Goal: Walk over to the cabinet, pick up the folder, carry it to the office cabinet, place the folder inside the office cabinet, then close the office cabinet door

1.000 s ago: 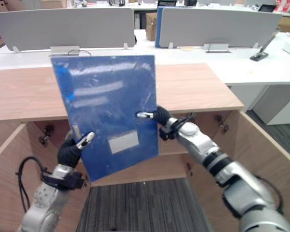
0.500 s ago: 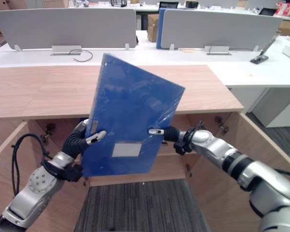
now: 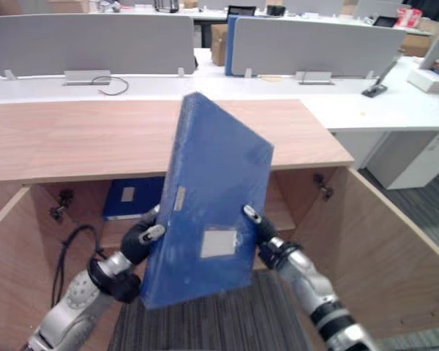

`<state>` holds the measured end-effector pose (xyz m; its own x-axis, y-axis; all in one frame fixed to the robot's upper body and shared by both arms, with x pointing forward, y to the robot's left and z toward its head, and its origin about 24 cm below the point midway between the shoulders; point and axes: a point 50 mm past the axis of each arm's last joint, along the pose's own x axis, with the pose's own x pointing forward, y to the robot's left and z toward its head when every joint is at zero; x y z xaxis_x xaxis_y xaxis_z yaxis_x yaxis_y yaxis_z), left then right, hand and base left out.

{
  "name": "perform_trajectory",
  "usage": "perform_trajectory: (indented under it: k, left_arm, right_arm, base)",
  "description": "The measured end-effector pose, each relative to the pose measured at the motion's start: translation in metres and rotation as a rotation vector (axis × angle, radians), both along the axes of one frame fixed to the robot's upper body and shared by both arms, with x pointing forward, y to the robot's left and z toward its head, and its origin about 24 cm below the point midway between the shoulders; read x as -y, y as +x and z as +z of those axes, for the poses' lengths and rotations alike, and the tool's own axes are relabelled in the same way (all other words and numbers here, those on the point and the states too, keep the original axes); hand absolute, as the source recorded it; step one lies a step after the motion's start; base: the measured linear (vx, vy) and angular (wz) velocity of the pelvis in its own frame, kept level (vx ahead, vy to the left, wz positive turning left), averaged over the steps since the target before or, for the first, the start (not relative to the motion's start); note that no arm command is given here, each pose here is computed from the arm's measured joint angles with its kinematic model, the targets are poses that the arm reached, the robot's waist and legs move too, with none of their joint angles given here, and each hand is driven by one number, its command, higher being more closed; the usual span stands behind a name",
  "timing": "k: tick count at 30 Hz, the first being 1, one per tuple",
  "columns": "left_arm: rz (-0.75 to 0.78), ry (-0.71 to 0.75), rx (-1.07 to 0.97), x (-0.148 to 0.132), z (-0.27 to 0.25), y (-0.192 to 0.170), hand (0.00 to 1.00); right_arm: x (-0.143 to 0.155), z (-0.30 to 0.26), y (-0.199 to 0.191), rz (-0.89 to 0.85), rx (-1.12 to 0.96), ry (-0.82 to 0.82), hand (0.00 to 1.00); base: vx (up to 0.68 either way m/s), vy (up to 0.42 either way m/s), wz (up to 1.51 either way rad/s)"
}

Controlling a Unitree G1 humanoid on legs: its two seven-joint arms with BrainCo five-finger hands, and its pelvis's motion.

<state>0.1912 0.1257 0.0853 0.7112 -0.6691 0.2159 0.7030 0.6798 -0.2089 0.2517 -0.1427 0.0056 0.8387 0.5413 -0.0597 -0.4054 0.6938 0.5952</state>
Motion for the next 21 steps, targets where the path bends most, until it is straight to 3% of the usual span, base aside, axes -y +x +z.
perform_trajectory:
  k: [4, 8, 13, 16, 21]
  left_arm:
    - [0.003, 0.005, -0.185, -0.014, -0.042, -0.001, 0.00]
    - [0.125, 0.063, -0.520, -0.042, -0.113, -0.016, 0.00]
    - [0.380, 0.167, -0.987, -0.082, -0.199, -0.074, 0.00]
    - [0.580, 0.204, -1.233, -0.099, -0.231, -0.118, 0.00]
    - [0.782, 0.233, -1.432, -0.107, -0.248, -0.159, 0.00]
  right_arm:
    - [0.002, -0.028, -0.029, -0.064, -0.136, 0.037, 1.00]
    - [0.013, -0.043, -0.048, -0.211, -0.204, 0.102, 1.00]
    - [0.013, -0.050, -0.056, -0.412, -0.242, 0.297, 1.00]
    - [0.009, -0.066, -0.069, -0.469, -0.330, 0.320, 1.00]
    - [0.005, -0.094, -0.097, -0.542, -0.494, 0.315, 1.00]
  base:
    - [-0.01, 0.000, -0.17]
    - [-0.01, 0.002, -0.13]
    - [-0.04, 0.030, -0.39]
    - [-0.03, 0.038, -0.36]
    - [-0.02, 0.021, -0.30]
